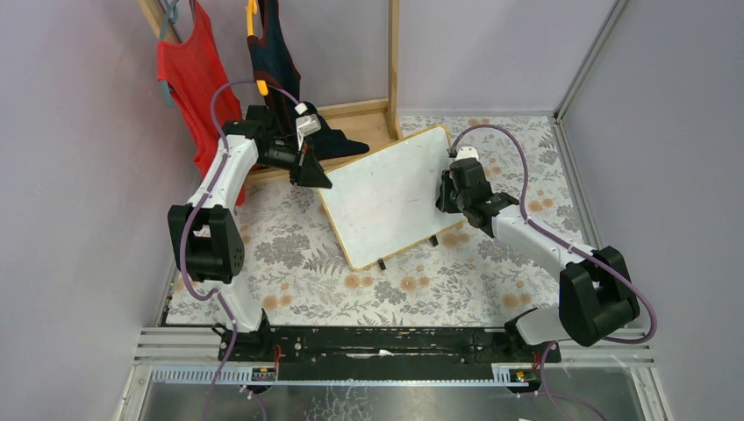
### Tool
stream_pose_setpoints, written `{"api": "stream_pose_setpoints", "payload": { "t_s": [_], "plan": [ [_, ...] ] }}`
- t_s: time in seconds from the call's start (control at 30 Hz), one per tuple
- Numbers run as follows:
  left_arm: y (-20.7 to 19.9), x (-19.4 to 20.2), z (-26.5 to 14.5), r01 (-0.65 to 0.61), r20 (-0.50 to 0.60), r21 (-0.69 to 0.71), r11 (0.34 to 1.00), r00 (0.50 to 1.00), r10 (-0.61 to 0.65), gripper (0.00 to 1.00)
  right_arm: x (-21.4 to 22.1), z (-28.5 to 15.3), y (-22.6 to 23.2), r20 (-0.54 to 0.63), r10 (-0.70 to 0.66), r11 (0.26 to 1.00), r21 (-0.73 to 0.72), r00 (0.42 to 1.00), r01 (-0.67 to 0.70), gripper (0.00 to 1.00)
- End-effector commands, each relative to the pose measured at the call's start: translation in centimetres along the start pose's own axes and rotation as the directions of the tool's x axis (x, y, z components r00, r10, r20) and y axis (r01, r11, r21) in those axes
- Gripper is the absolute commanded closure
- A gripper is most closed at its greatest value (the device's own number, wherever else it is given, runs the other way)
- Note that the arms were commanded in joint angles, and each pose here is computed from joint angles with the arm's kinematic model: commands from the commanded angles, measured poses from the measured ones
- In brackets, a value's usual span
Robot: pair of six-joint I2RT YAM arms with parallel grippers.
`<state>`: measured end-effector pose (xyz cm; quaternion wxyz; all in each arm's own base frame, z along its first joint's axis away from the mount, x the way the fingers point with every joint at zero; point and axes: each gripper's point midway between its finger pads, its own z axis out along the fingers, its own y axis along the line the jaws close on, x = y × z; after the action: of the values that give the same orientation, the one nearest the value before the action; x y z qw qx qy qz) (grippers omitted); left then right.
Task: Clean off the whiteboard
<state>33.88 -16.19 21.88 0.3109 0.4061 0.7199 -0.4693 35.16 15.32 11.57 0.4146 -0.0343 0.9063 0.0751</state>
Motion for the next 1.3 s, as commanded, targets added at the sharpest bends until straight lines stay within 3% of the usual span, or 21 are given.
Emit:
{"api": "stream_pose_setpoints", "payload": {
  "t_s": [0.0,0.27,0.4,0.9,1.27],
  "plan": [
    [0.3,2.0,1.1,-0.047,-0.074,-0.001,0.999,0.996,0.047,1.00,-1.5,-0.5,5.1,0.052,0.025,0.985,-0.173,0.998,-0.016,1.00],
    [0.3,2.0,1.2,-0.045,-0.078,0.000,0.999,0.996,0.045,1.00,-1.5,-0.4,10.1,0.057,-0.035,0.971,-0.234,0.998,0.047,1.00],
    [0.3,2.0,1.2,-0.046,-0.079,-0.001,0.999,0.996,0.045,1.00,-1.5,-0.1,10.2,0.059,-0.041,0.976,-0.212,0.997,0.053,1.00],
    [0.3,2.1,1.1,-0.049,-0.086,-0.007,0.999,0.995,0.048,1.00,-0.9,0.1,-0.5,0.015,-0.010,0.999,0.044,1.000,0.009,1.00],
    [0.4,2.2,1.1,-0.049,-0.090,-0.010,0.999,0.995,0.048,1.00,-2.7,-4.5,-5.3,0.058,0.012,0.983,0.185,0.998,-0.022,1.00]
  ]
}}
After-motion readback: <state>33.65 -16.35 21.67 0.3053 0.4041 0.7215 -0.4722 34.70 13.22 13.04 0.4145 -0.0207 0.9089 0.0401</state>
